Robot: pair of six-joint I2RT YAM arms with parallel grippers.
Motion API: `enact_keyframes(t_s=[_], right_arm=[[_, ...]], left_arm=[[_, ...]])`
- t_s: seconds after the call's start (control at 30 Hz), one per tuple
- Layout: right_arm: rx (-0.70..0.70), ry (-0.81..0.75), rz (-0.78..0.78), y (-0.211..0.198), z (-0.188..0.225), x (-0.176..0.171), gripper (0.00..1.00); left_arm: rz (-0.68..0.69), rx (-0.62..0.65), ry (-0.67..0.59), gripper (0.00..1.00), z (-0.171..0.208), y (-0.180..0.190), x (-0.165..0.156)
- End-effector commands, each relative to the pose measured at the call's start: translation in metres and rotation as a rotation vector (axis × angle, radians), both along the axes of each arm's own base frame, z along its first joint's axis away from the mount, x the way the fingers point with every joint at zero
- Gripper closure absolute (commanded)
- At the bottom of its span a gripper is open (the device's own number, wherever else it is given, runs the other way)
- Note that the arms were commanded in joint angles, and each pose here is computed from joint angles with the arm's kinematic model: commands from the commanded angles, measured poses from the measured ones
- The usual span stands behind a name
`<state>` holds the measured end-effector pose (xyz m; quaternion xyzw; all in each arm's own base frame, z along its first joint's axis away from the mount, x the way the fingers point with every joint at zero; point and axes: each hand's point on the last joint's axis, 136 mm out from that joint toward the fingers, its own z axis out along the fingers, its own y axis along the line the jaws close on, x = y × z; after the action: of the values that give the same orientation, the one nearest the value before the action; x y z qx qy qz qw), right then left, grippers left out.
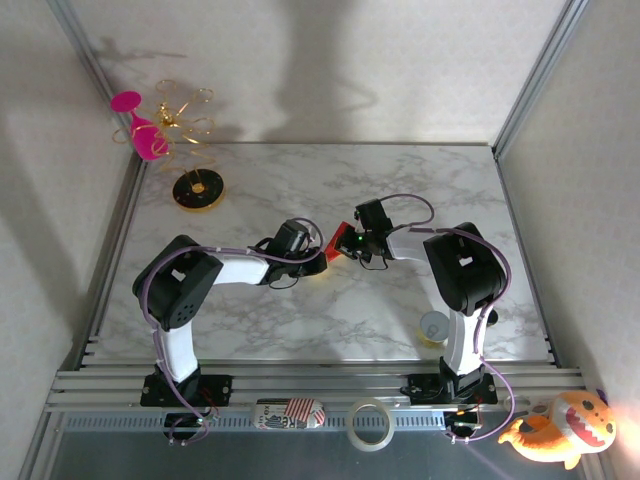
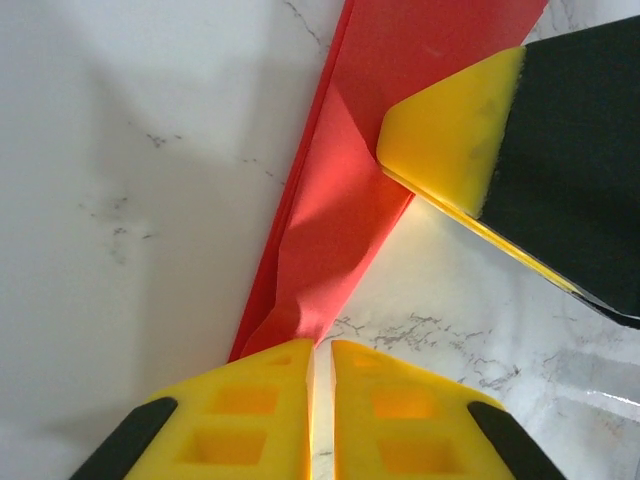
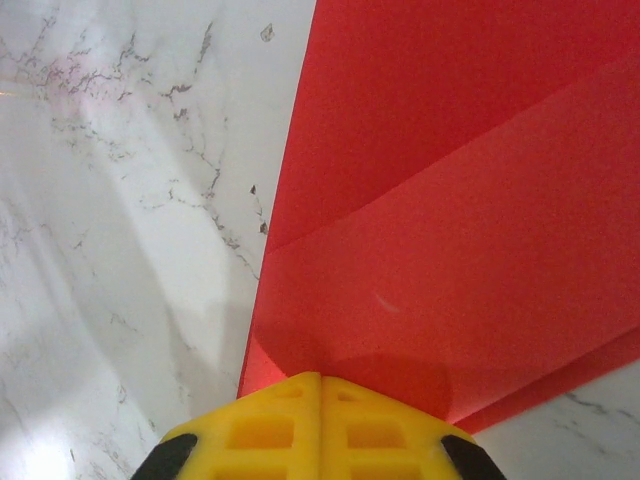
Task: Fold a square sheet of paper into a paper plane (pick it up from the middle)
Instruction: Fold the wing for the fifth time at the center of the table.
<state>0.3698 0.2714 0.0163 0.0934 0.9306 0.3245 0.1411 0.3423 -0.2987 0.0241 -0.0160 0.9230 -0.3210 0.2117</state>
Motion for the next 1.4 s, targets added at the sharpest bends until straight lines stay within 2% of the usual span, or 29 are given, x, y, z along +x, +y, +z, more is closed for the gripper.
enact_keyframes(t_s=[0.0,0.37,0.6,0.67,1.03,1.37], right_arm=[[-0.227,0.166,-0.049,-0.043,-0.066,-0.033,0.96],[-0.237,0.165,-0.046,-0.044,-0.066,-0.033,0.96],[-0.239,0.163,-0.047,-0.045,-0.064,-0.033,0.96],[-0.238,0.165,-0.047,-0.045,-0.065,-0.033,0.96],[-0.238,0.166,-0.047,-0.045,-0.065,-0.033,0.96],[-0.243,0.168,-0.047,-0.045,-0.066,-0.034,0.96]], left_arm=[[0.042,0.042,0.034,0.87,-0.019,0.016,0.000],[0.038,0.039,0.083,0.88,-0.027,0.019,-0.011],[0.016,-0.033,-0.003,0.87,0.024,0.000,0.010],[0.016,-0.035,-0.015,0.87,0.028,-0.002,0.014],[-0.001,0.013,0.056,0.87,-0.004,-0.004,0.009],[0.016,0.086,0.097,0.90,-0.029,0.015,-0.006]])
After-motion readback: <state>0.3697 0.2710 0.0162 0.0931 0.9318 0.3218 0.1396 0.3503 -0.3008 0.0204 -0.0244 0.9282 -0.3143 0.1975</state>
